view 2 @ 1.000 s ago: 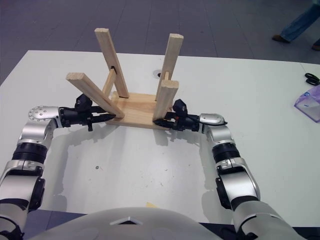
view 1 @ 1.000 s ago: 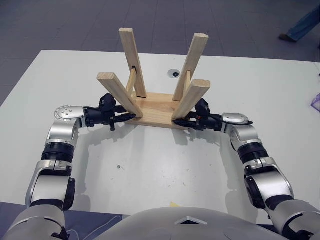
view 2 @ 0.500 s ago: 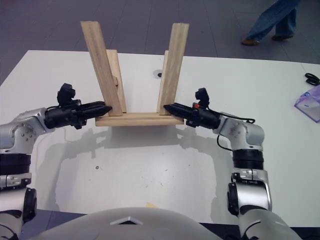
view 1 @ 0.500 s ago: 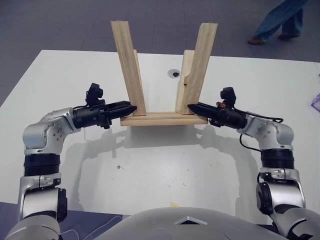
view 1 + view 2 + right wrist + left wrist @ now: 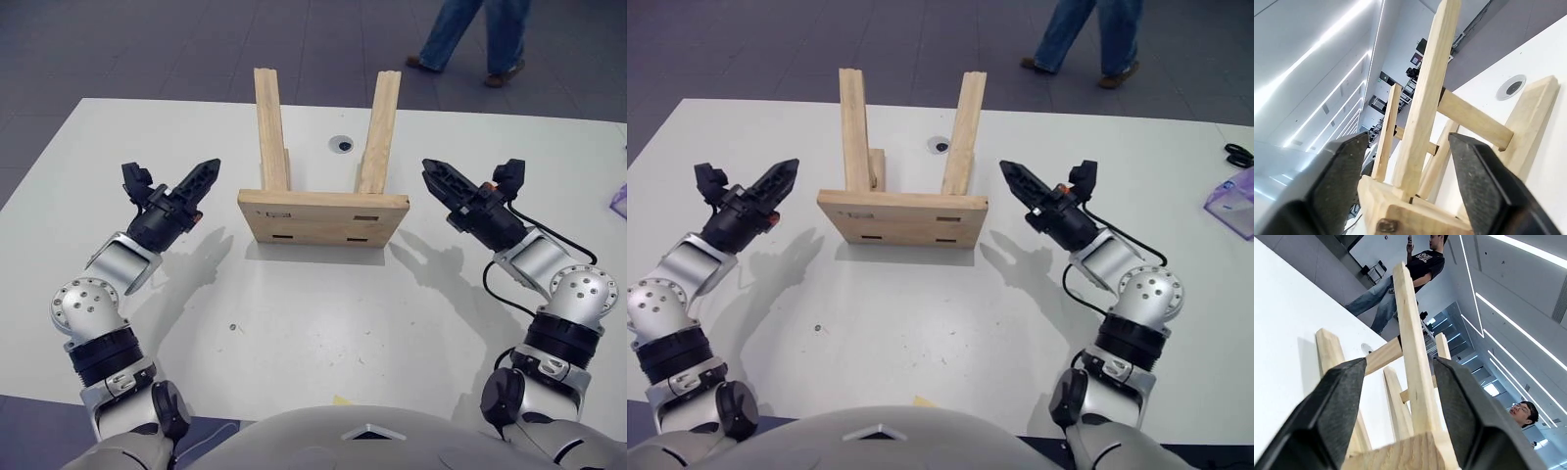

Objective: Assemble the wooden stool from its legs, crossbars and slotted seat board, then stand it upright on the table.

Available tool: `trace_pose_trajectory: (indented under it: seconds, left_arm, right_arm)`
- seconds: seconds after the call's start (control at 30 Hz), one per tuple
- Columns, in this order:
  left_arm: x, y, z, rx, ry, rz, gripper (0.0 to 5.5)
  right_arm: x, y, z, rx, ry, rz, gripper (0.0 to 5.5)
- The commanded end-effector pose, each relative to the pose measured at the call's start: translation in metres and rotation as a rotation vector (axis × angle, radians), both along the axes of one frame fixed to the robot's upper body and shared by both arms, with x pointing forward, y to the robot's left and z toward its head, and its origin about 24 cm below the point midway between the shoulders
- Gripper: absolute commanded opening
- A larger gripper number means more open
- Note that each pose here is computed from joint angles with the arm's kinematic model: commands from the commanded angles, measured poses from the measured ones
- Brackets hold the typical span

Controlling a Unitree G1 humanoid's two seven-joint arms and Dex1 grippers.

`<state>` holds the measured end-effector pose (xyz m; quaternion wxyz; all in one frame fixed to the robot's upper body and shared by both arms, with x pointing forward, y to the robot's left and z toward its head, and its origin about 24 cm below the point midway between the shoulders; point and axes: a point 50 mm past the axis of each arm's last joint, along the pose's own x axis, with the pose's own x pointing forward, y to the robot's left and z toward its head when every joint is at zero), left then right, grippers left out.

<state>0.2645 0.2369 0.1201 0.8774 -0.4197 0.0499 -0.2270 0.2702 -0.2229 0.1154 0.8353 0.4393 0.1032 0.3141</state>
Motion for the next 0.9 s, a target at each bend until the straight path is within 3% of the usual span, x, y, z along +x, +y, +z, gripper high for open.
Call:
trace_pose_trajectory:
  seconds: [0.03, 0.13, 0.23, 0.33, 0.47, 0.67, 0.7, 0.9]
  left_arm:
    - [-0.009, -0.005, 0.02, 0.406, -0.229, -0.156, 3.26]
    - [-0.011, 0.006, 0.021, 0.675, -0.328, -0.364, 3.78]
    - [-0.01, 0.02, 0.028, 0.77, -0.352, -0.554, 4.3]
    - [0.002, 0.019, 0.021, 0.832, -0.365, -0.667, 4.77]
    - [0.037, -0.013, -0.001, 0.842, -0.418, -0.696, 5.39]
    - [0.038, -0.026, -0.037, 0.883, -0.366, -0.912, 5.39]
    - [0.038, -0.025, -0.038, 0.889, -0.359, -0.927, 5.4]
    - [0.043, -0.021, -0.039, 0.881, -0.35, -0.904, 4.42]
  right_arm:
    - [-0.009, -0.017, -0.008, -0.357, -0.135, 0.074, 3.81]
    - [-0.013, -0.032, -0.019, -0.66, -0.262, 0.224, 4.3]
    - [-0.01, -0.044, -0.026, -0.836, -0.34, 0.333, 4.8]
    - [-0.009, -0.037, -0.035, -0.889, -0.407, 0.431, 5.24]
    - [0.005, -0.012, -0.05, -0.863, -0.462, 0.511, 5.4]
    - [0.031, 0.018, -0.057, -0.824, -0.502, 0.555, 5.4]
    - [0.032, 0.021, -0.058, -0.813, -0.504, 0.558, 5.19]
    - [0.03, 0.03, -0.061, -0.722, -0.492, 0.565, 4.25]
